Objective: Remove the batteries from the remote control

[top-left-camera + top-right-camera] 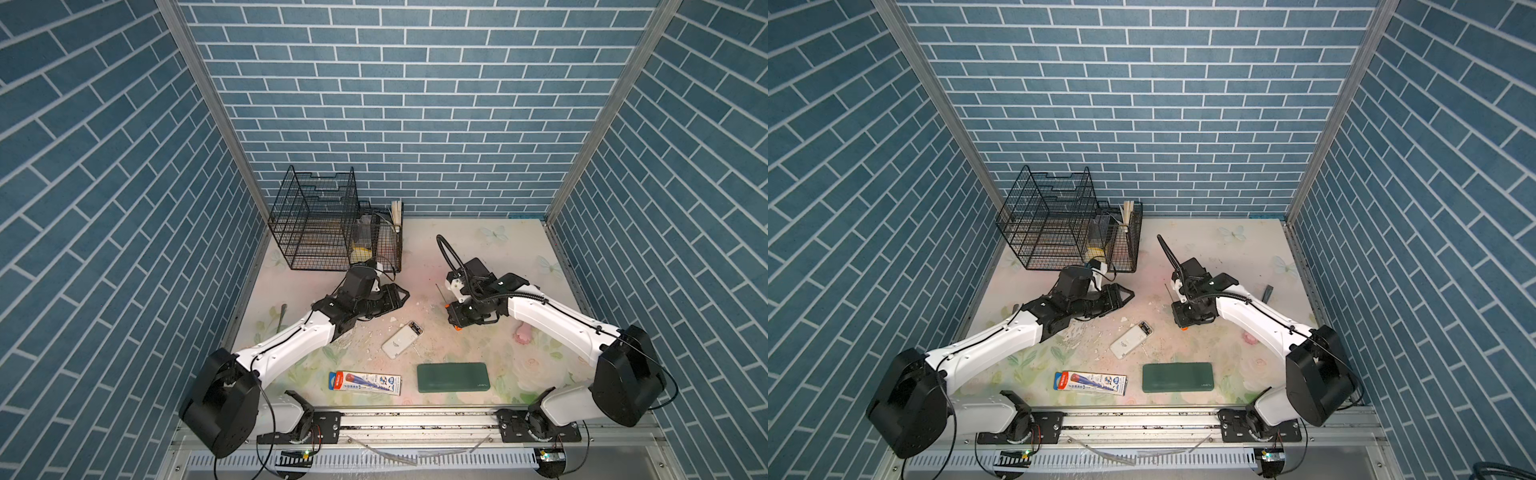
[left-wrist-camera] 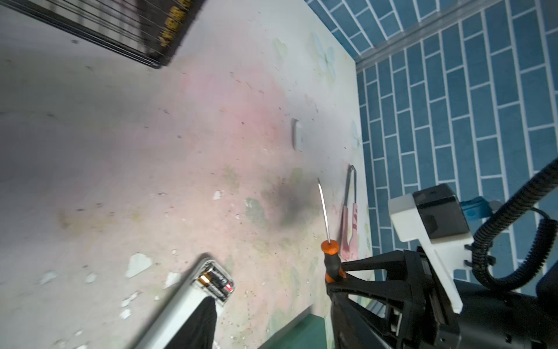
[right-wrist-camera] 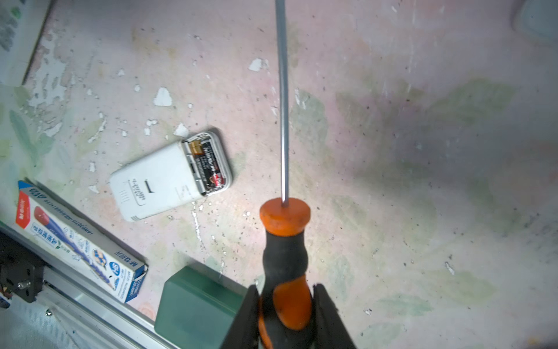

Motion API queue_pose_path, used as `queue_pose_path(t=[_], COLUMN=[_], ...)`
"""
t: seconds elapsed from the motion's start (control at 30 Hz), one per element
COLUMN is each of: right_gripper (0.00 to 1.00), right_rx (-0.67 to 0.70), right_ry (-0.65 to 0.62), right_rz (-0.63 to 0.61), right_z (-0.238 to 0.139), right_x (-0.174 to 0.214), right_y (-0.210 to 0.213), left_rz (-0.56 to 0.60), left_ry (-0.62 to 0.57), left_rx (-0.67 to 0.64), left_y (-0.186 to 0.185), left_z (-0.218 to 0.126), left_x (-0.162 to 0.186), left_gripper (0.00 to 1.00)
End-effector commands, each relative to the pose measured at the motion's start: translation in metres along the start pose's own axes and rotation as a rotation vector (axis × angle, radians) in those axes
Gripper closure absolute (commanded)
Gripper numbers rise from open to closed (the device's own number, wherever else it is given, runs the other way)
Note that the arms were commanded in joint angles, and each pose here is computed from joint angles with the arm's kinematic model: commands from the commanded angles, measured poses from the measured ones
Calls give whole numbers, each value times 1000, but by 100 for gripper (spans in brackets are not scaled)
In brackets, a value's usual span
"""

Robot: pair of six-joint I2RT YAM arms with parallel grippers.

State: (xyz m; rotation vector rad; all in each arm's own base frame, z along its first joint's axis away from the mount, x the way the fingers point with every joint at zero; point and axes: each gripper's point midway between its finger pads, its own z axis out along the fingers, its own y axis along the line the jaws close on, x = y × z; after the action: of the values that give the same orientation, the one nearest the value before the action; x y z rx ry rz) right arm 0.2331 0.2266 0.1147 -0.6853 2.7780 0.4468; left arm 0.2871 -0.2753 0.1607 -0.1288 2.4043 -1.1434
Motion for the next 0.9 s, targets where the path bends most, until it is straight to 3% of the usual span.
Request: queue_pose_path(t=[0.0, 0.47, 0.87], right_gripper=[97, 98, 100], right_rx=[-7, -71, -74], right_ry=[-28, -105, -160], right_rz=[-79, -70, -63], right_z=[-19, -37, -33], right_x=[-8, -20, -39], right_y=[12, 34, 36], left_rz=[20, 33, -2], left_ry=[-3, 42, 72], left_rx=[93, 223, 242], left_y=[-30, -71, -71], left_z=[13, 67, 81], left_x=[-1, 9, 18], left_gripper=[39, 43, 57])
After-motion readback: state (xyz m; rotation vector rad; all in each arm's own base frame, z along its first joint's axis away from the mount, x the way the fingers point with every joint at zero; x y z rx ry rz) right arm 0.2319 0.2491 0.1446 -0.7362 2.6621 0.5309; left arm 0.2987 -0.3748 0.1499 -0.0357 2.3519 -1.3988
